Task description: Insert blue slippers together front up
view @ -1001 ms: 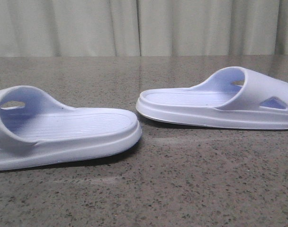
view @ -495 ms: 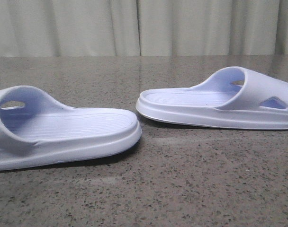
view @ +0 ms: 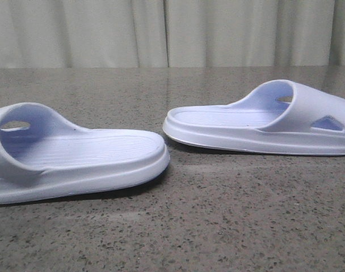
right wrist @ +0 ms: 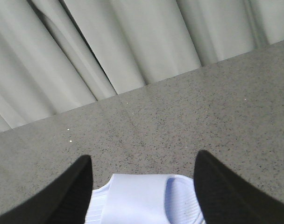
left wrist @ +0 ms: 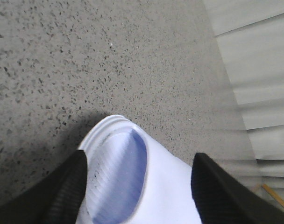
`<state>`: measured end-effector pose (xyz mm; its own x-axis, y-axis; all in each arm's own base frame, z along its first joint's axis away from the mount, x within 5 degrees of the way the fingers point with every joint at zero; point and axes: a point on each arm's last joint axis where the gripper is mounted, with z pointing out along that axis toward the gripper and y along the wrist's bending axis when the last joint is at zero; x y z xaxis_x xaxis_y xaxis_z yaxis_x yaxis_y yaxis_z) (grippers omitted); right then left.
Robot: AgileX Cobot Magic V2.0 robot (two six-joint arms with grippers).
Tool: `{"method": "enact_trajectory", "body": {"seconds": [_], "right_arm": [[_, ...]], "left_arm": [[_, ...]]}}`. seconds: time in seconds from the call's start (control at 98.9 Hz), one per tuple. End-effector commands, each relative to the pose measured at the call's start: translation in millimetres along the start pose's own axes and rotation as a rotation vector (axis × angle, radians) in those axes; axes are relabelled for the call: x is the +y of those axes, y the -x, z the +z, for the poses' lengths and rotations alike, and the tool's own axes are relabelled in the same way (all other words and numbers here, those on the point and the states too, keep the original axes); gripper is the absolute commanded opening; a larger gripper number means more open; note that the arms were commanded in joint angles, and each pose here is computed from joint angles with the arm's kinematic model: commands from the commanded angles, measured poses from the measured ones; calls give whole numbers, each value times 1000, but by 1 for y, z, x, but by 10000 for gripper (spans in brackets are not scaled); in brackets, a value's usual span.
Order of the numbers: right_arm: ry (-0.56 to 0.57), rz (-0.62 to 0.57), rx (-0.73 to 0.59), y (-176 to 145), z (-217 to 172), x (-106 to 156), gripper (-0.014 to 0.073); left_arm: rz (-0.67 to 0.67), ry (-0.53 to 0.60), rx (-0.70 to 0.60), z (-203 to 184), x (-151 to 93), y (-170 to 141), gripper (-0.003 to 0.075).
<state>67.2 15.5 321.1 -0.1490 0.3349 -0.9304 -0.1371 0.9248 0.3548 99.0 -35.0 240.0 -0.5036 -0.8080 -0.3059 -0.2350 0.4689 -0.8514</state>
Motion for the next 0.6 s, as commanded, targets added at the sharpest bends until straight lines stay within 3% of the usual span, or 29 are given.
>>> {"method": "enact_trajectory", "body": {"seconds": [0.0, 0.586], "right_arm": [[3, 9, -99, 17, -1, 3, 404], [3, 9, -100, 17, -1, 3, 404]], "left_arm": [[-28, -51, -63, -1, -11, 9, 423], [16, 5, -74, 7, -7, 13, 386]]}}
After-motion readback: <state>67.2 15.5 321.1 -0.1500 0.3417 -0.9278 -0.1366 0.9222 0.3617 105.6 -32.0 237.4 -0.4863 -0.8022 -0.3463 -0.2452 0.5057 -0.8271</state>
